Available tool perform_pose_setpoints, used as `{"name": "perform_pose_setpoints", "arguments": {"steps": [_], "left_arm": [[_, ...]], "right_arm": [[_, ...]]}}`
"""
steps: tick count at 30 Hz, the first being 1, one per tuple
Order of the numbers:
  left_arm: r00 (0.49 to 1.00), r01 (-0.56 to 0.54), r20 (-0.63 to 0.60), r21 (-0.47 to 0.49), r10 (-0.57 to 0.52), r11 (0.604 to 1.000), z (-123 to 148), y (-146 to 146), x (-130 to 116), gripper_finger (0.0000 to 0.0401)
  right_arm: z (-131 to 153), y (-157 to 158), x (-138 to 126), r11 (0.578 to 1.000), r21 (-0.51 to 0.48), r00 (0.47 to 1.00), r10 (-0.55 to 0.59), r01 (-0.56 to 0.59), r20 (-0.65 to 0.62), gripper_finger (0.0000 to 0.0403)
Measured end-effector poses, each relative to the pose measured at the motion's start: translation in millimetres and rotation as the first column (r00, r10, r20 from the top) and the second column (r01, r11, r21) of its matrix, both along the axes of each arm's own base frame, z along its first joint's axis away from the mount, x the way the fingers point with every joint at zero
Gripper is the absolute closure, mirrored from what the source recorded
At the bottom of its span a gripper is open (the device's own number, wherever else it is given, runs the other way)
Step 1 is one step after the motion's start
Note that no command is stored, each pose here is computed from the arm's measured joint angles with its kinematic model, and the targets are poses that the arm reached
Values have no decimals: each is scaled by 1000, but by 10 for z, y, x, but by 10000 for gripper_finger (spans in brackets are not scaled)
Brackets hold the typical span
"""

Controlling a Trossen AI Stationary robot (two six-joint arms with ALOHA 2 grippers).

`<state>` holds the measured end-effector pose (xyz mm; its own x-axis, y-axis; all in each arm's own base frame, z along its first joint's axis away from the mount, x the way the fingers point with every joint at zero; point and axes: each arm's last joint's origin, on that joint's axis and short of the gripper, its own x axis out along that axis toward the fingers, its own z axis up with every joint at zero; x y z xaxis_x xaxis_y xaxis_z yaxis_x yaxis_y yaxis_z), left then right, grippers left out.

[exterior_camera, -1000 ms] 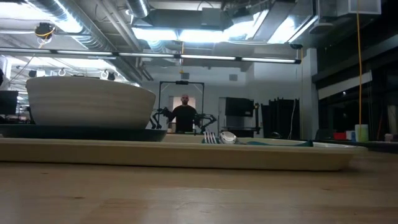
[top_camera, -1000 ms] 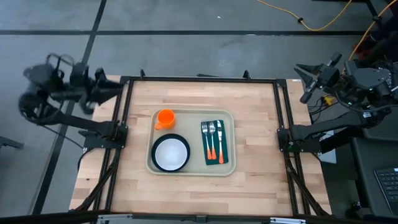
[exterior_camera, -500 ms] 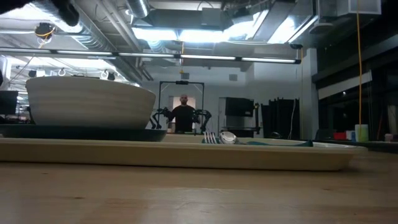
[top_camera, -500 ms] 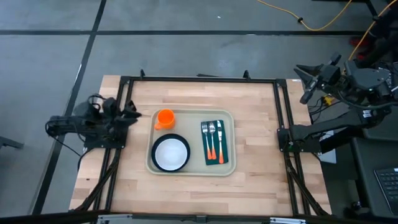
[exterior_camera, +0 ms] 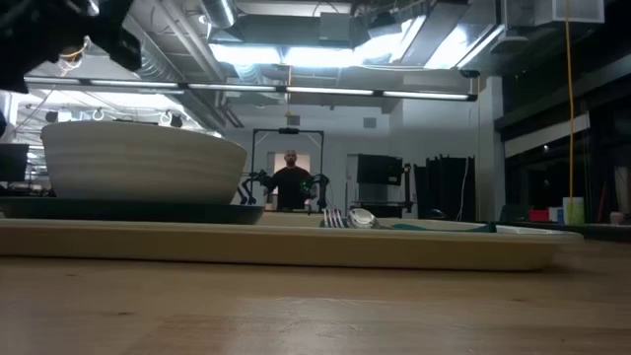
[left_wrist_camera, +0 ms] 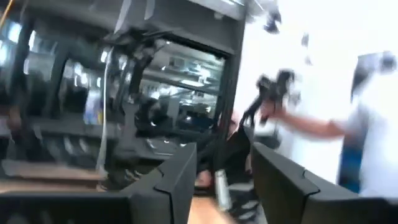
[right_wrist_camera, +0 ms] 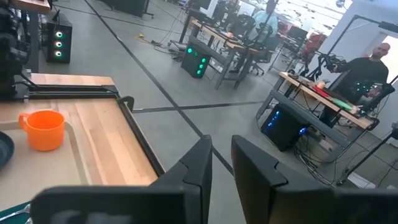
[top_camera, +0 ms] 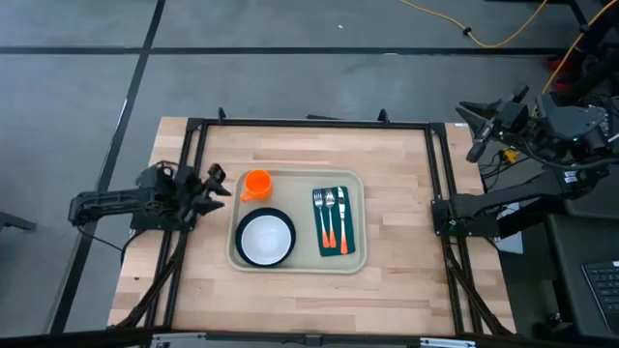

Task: Set up tray
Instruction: Return to Home Position

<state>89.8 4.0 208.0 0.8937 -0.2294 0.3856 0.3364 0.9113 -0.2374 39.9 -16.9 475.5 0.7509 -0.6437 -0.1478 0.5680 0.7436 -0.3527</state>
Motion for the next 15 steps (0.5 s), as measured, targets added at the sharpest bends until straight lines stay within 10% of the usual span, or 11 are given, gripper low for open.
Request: {"name": "perform_pose_setpoints", "arguments": {"steps": [3, 15], "left_arm": [[995, -99, 17, 202, 98, 974, -59, 24, 19, 255], [810, -480, -302, 153, 503, 864, -358, 200, 78, 255]], "right_arm": [[-3, 0, -1, 1000, 0, 1000, 0, 0, -4, 336], [-16, 0, -4, 999, 40, 1000, -9, 8, 17, 336]]}}
